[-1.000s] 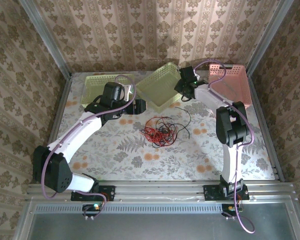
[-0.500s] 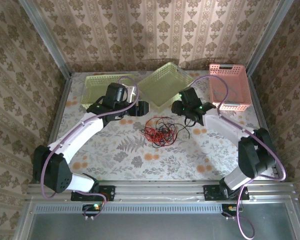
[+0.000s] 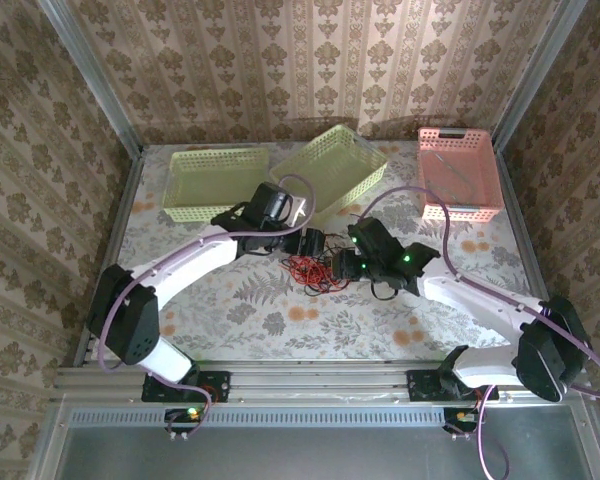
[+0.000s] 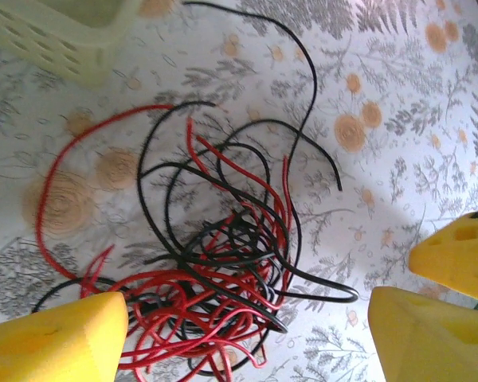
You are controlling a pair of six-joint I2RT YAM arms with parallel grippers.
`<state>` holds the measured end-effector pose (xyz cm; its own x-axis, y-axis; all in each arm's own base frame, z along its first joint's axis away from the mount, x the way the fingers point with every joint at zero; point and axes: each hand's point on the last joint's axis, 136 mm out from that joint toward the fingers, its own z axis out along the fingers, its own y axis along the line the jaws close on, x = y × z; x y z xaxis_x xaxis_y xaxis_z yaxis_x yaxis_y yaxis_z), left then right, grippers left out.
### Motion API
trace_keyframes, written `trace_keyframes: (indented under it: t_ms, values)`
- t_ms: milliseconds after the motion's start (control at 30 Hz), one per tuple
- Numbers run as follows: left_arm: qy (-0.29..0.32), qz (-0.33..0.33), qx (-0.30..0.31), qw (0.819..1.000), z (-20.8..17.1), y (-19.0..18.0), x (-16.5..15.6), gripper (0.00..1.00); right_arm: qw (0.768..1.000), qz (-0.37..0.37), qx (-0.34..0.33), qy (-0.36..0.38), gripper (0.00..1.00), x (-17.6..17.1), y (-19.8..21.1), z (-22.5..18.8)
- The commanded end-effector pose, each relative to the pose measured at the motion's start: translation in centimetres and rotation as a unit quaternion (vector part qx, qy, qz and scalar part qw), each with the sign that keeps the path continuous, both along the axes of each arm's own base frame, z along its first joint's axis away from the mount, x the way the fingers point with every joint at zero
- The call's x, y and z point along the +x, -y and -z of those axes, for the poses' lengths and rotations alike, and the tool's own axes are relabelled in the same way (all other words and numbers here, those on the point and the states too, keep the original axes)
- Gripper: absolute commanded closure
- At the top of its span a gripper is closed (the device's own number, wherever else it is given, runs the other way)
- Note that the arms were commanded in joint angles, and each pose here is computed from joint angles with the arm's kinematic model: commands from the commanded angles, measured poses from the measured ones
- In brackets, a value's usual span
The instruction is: Untangle the cables
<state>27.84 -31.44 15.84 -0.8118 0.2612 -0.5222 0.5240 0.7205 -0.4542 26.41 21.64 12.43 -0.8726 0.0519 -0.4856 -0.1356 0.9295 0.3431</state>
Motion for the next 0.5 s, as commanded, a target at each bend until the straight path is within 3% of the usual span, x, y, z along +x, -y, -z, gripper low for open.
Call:
trace_keyframes:
  t_ms: [0, 167, 300, 467]
  values:
    - [-0.021, 0.006, 0.007, 1.000, 0.6, 0.4, -0.6, 0.20, 0.999, 0.021, 0.017, -0.023, 0.54, -0.8, 0.1, 2.1]
    - [-0.037, -0.005, 0.027, 0.999, 2.1, 0.2, -0.2, 0.20, 0.999, -0.009, 0.005, -0.042, 0.62, -0.8, -0.9, 3.4]
    - [-0.043, -0.022, 0.047, 0.998, 3.6, -0.5, 0.4, 0.20, 0.999, -0.029, -0.012, -0.033, 0.75, -0.4, -1.0, 3.4]
    - [-0.051, -0.032, 0.085, 0.995, 4.9, -1.9, 1.6, 0.28, 0.999, -0.044, -0.014, -0.016, 0.91, -0.1, -1.1, 2.4]
